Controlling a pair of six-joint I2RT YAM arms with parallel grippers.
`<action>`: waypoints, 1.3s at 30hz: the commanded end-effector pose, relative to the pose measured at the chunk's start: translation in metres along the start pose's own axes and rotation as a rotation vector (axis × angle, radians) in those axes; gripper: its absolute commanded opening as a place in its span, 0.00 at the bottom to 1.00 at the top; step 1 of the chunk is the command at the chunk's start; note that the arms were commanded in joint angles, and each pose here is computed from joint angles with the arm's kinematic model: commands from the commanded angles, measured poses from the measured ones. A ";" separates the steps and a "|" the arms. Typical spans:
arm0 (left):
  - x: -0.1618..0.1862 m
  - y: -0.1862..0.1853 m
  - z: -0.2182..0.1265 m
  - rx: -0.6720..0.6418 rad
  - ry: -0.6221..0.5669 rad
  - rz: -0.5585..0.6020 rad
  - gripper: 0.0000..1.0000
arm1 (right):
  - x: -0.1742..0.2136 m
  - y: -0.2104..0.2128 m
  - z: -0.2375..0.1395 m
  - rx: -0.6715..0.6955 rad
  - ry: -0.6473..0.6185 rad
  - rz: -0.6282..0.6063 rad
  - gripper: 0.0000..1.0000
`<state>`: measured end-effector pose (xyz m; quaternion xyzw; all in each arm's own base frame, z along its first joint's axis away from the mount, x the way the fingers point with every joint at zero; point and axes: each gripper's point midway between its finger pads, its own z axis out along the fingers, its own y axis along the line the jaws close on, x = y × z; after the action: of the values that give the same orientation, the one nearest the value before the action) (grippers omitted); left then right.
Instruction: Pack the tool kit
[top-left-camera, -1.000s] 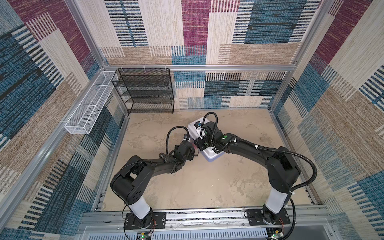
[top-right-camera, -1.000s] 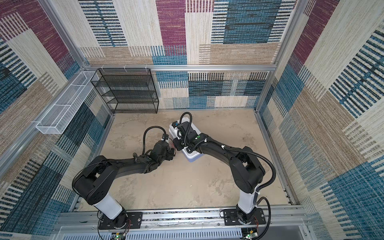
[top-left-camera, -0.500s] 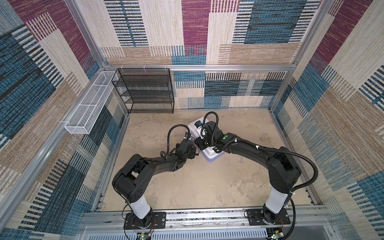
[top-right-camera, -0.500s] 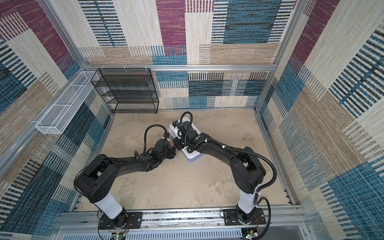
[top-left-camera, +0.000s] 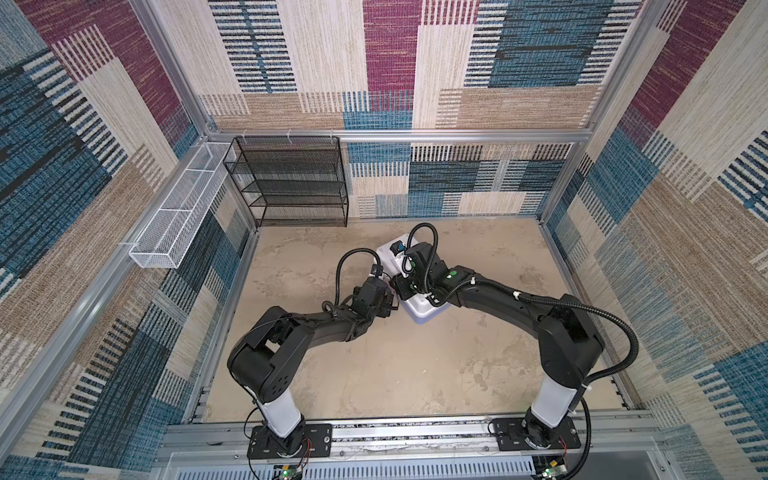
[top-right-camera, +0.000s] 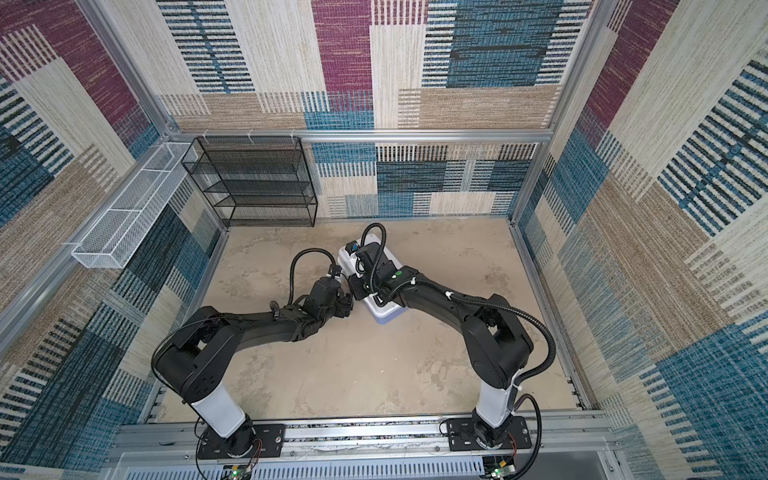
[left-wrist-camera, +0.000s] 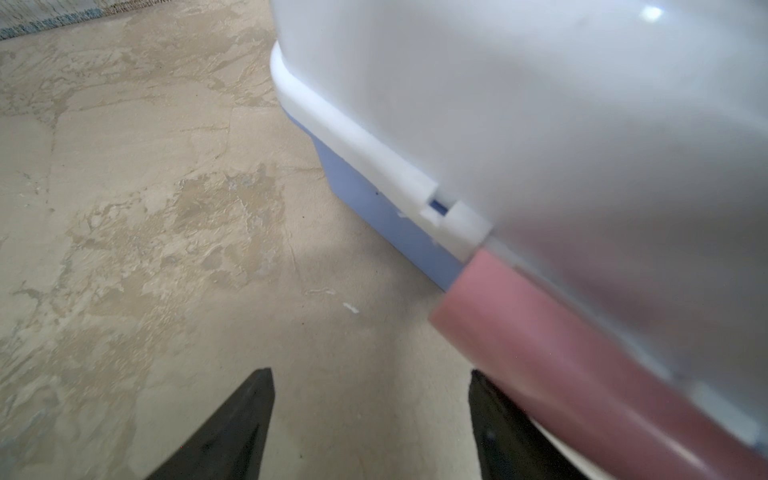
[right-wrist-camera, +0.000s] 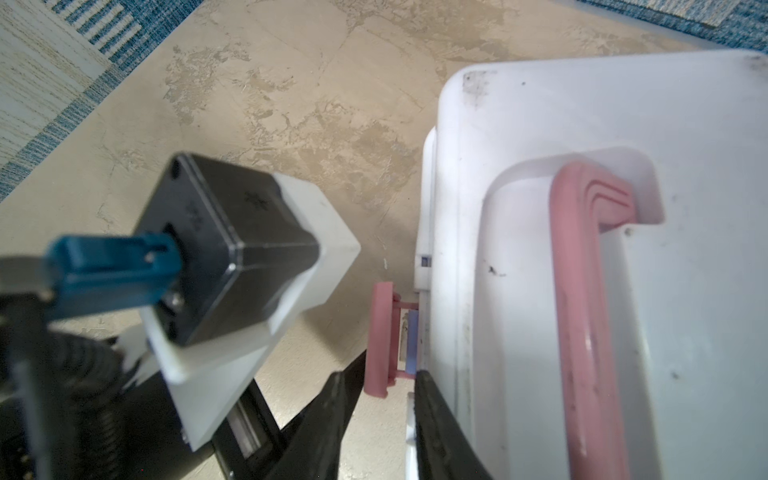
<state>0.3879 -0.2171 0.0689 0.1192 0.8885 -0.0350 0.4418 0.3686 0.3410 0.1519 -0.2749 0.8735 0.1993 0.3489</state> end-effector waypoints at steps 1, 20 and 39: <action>-0.010 -0.003 -0.001 0.012 -0.025 -0.026 0.77 | -0.005 0.000 -0.002 0.004 -0.024 0.010 0.32; -0.004 -0.005 0.001 0.023 -0.011 -0.029 0.77 | 0.003 -0.003 0.004 0.019 0.002 0.013 0.27; -0.002 -0.004 0.001 0.021 -0.009 -0.026 0.77 | 0.010 -0.006 0.016 0.033 0.053 0.004 0.22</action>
<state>0.3863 -0.2205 0.0656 0.1231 0.8907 -0.0439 0.4354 0.3744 0.3453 0.1386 -0.2742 0.8802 0.1913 0.3368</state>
